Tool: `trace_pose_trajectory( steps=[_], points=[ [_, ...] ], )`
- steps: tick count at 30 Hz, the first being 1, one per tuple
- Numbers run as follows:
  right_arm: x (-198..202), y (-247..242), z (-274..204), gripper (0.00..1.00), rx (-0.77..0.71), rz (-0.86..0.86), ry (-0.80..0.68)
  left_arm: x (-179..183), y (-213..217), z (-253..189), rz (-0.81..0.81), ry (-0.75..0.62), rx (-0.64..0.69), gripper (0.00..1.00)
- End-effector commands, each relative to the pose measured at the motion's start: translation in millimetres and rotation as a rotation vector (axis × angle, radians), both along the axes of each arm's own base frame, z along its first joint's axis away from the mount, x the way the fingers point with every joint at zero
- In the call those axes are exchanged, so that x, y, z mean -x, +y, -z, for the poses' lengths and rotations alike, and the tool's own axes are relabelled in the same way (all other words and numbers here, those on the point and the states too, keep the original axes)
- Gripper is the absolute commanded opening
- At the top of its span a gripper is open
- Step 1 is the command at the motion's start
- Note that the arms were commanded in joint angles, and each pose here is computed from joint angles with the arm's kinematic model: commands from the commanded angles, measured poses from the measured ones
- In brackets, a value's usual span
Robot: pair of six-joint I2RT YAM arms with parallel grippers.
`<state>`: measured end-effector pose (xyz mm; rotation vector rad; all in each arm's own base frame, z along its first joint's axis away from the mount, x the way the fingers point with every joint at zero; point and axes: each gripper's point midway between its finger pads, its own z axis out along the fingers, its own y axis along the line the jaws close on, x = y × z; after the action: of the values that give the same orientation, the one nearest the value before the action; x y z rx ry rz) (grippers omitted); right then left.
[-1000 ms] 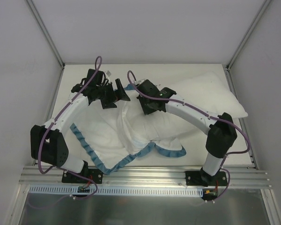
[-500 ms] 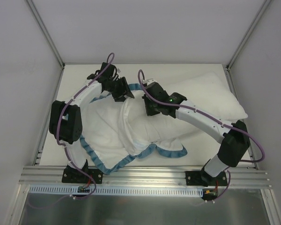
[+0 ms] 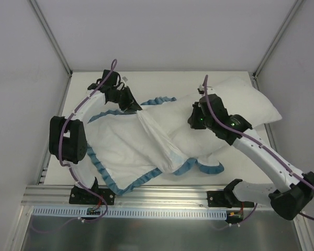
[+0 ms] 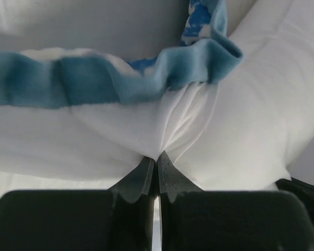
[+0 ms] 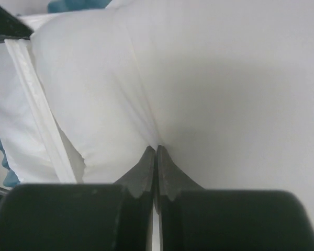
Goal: Remove the pillowcase from the pillow
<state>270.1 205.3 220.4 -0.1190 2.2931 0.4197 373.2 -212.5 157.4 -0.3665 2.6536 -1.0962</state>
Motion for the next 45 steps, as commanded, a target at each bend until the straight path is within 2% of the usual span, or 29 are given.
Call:
trace_pose_trajectory(
  steps=[1,11,14,21,26,30,33,39,41,42,44,45],
  points=[
    [12,-69,-8,0.01,0.112,0.176,-0.031,-20,61,-6,-0.150,-0.063,-0.074,0.00],
    [16,-85,2,0.01,0.113,0.242,-0.004,-21,97,-26,-0.227,-0.117,-0.065,0.00],
    [14,-96,-19,0.01,0.113,0.274,-0.056,-24,113,-36,-0.252,-0.147,-0.060,0.00],
    [27,-135,-81,0.01,0.116,0.325,-0.193,-25,197,-63,-0.413,-0.200,-0.101,0.00],
    [33,-132,-121,0.01,0.062,0.287,-0.261,-28,225,-91,-0.556,-0.253,-0.173,0.00],
    [28,-117,-147,0.01,0.006,0.230,-0.298,-26,244,-131,-0.676,-0.361,-0.253,0.00],
    [11,-96,-155,0.01,-0.028,0.182,-0.293,-32,247,-151,-0.669,-0.424,-0.266,0.00],
    [-64,-57,-140,0.01,0.026,0.173,-0.244,-36,245,-145,-0.622,-0.426,-0.275,0.00],
    [-92,-47,-119,0.01,0.088,0.180,-0.195,-34,242,-141,-0.596,-0.416,-0.266,0.05],
    [-104,-48,-129,0.01,0.089,0.202,-0.219,-33,234,-139,-0.558,-0.413,-0.236,0.21],
    [-127,-48,-130,0.01,0.097,0.234,-0.223,-34,227,-130,-0.516,-0.391,-0.209,0.44],
    [-150,-50,-114,0.01,0.131,0.262,-0.194,-33,223,-125,-0.498,-0.376,-0.194,0.53]
  ],
)
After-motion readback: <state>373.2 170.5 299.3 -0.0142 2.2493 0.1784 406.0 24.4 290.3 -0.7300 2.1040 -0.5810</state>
